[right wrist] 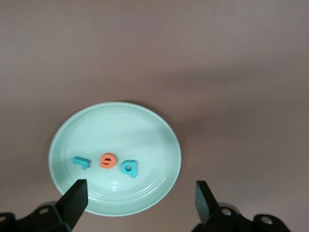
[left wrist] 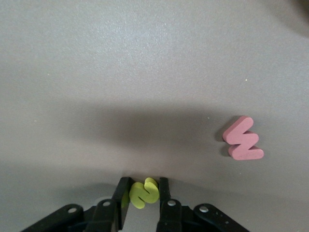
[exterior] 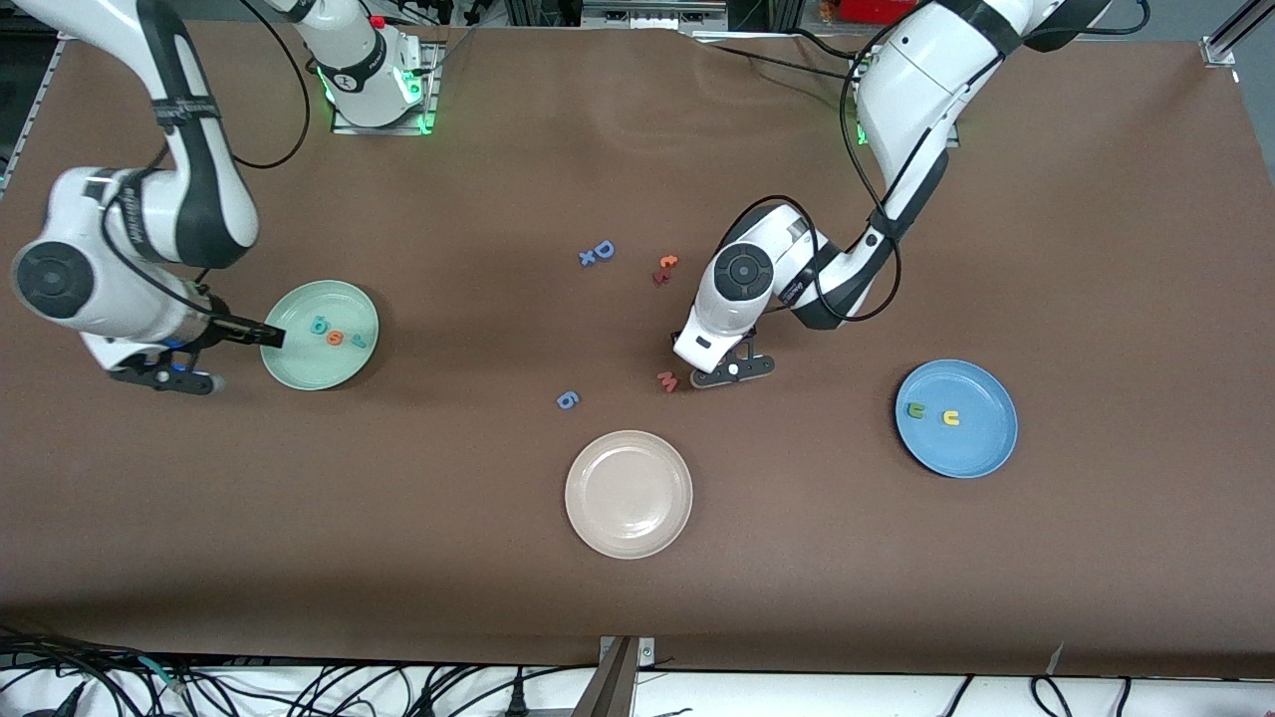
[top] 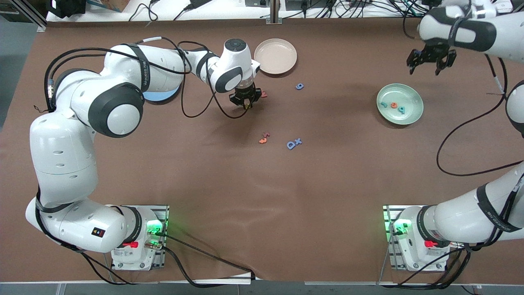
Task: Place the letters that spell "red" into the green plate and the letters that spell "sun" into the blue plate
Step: 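Drop the cyan 9 on the green plate while the left gripper grasps, then return the right arm to rest while the left gripper carries the 2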
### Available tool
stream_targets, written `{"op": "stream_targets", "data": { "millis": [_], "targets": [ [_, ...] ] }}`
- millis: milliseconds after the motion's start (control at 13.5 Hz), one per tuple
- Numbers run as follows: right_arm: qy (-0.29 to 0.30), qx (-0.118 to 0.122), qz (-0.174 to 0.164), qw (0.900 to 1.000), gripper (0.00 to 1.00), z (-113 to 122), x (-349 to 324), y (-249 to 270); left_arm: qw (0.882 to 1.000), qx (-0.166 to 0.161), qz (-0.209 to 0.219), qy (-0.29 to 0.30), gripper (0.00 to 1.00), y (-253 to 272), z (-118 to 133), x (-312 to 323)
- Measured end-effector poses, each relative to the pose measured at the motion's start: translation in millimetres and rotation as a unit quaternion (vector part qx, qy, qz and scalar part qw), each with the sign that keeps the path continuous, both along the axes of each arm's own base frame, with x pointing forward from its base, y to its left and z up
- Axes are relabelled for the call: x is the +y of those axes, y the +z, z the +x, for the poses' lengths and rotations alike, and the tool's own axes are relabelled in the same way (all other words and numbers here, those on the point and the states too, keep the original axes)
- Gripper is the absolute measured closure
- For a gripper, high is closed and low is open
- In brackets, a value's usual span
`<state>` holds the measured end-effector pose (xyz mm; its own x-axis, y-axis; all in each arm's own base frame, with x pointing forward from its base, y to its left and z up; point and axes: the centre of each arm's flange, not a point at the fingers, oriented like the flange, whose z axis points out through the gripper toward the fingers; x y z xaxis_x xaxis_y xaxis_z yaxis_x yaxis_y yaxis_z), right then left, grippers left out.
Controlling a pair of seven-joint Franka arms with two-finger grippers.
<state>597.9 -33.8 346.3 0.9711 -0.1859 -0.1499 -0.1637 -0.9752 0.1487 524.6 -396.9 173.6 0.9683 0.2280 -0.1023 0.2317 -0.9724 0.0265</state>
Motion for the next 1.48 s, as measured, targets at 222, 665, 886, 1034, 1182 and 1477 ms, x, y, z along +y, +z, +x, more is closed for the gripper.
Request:
{"op": "stream_targets", "data": {
  "millis": [222, 665, 886, 1034, 1182, 1477],
  "targets": [
    [-0.024, -0.008, 0.032, 0.999, 0.01, 18.8, 5.5, 58.2, 1.000, 0.000, 0.000, 0.000, 0.72, 0.0, 0.0, 0.0],
    [-0.028, -0.048, 0.047, 0.997, 0.01, 38.6, 7.4, 149.5, 1.000, 0.000, 0.010, -0.016, 0.72, 17.7, 10.5, 8.3],
    [-0.034, -0.040, 0.050, 0.997, 0.01, 35.1, 0.6, 173.0, 0.998, 0.005, 0.024, -0.053, 0.72, 45.1, 35.4, 39.2],
    [-0.033, -0.041, 0.051, 0.997, 0.01, 33.8, 1.2, 177.6, 0.996, 0.016, 0.031, -0.082, 0.72, 55.2, 47.0, 64.8],
    [-0.032, -0.036, 0.051, 0.998, 0.01, 33.2, 3.7, 176.4, 0.993, 0.025, 0.033, -0.108, 0.72, 58.7, 58.5, 91.4],
    [-0.032, -0.033, 0.052, 0.998, 0.01, 33.0, 5.0, 173.8, 0.987, 0.046, 0.032, -0.154, 0.72, 70.7, 82.5, 158.9]
  ]
}}
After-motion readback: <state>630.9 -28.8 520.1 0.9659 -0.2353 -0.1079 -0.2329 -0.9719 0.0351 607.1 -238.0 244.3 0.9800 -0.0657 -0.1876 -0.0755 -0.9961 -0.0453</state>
